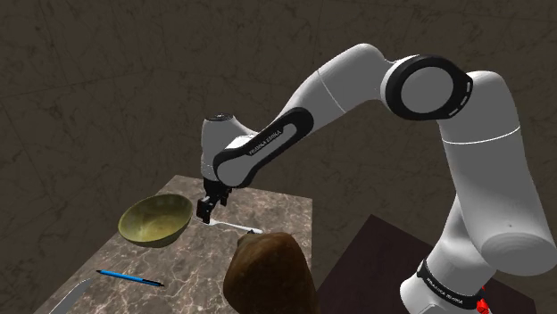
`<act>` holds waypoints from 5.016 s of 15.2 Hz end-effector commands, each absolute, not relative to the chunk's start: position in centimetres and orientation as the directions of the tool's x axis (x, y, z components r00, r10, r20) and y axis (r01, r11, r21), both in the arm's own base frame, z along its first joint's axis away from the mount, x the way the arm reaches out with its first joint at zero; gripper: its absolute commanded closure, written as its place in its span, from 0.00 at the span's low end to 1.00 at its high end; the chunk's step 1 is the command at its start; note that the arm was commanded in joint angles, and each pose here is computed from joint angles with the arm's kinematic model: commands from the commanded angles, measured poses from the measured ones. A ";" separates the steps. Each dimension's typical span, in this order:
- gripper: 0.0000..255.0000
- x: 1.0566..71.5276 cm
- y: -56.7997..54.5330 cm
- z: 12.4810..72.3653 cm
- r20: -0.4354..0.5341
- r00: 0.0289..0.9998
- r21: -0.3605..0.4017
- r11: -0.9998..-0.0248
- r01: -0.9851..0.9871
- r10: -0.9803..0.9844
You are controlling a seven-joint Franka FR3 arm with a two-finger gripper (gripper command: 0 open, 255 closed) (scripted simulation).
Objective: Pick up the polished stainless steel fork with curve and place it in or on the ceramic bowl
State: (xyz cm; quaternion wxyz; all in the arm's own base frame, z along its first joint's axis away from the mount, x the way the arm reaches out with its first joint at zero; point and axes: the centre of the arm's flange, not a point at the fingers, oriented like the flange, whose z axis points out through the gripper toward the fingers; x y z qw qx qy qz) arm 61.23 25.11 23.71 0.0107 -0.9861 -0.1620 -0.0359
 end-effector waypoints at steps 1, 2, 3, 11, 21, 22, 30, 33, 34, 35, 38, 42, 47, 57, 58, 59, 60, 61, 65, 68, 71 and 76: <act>0.00 61.4 25.3 22.5 0.074 0.944 -0.009 -0.946 0.324 0.322; 0.00 61.4 25.4 22.0 0.074 0.944 -0.009 -0.946 0.324 0.322; 0.00 61.5 25.4 21.5 0.074 0.944 -0.009 -0.946 0.324 0.322; 0.00 61.6 25.4 19.6 0.074 0.944 -0.009 -0.946 0.324 0.322; 1.00 61.2 25.4 19.7 0.074 0.944 -0.008 -0.946 0.324 0.322; 1.00 61.3 25.4 19.8 0.074 0.944 -0.009 -0.946 0.324 0.322; 1.00 61.6 25.4 22.8 0.074 0.944 -0.009 -0.946 0.324 0.322; 1.00 61.6 25.4 24.4 0.074 0.944 -0.009 -0.946 0.324 0.322; 1.00 61.6 25.4 24.9 0.074 0.944 -0.009 -0.946 0.324 0.322; 1.00 61.6 25.4 25.4 0.074 0.944 -0.009 -0.946 0.324 0.322; 1.00 61.6 25.4 27.0 0.074 0.944 -0.009 -0.946 0.324 0.322; 1.00 61.6 25.4 29.1 0.074 0.944 -0.009 -0.946 0.324 0.322; 1.00 61.6 25.4 31.8 0.074 0.944 -0.009 -0.946 0.324 0.322; 1.00 61.6 25.4 36.8 0.074 0.944 -0.009 -0.946 0.324 0.322; 1.00 62.2 26.6 36.8 0.074 0.944 -0.009 -0.946 0.324 0.322; 1.00 62.7 27.8 36.8 0.074 0.944 -0.009 -0.946 0.324 0.322; 1.00 63.3 29.0 36.8 0.074 0.944 -0.009 -0.946 0.324 0.322; 1.00 63.8 30.2 36.9 0.074 0.944 -0.009 -0.946 0.324 0.322; 1.00 66.1 35.0 37.0 0.074 0.944 -0.009 -0.946 0.324 0.322; 1.00 67.8 38.6 37.1 0.074 0.944 -0.009 -0.946 0.324 0.322; 1.00 68.8 40.9 36.6 0.074 0.944 -0.009 -0.946 0.324 0.322; 1.00 68.8 40.9 34.0 0.074 0.944 -0.009 -0.946 0.324 0.322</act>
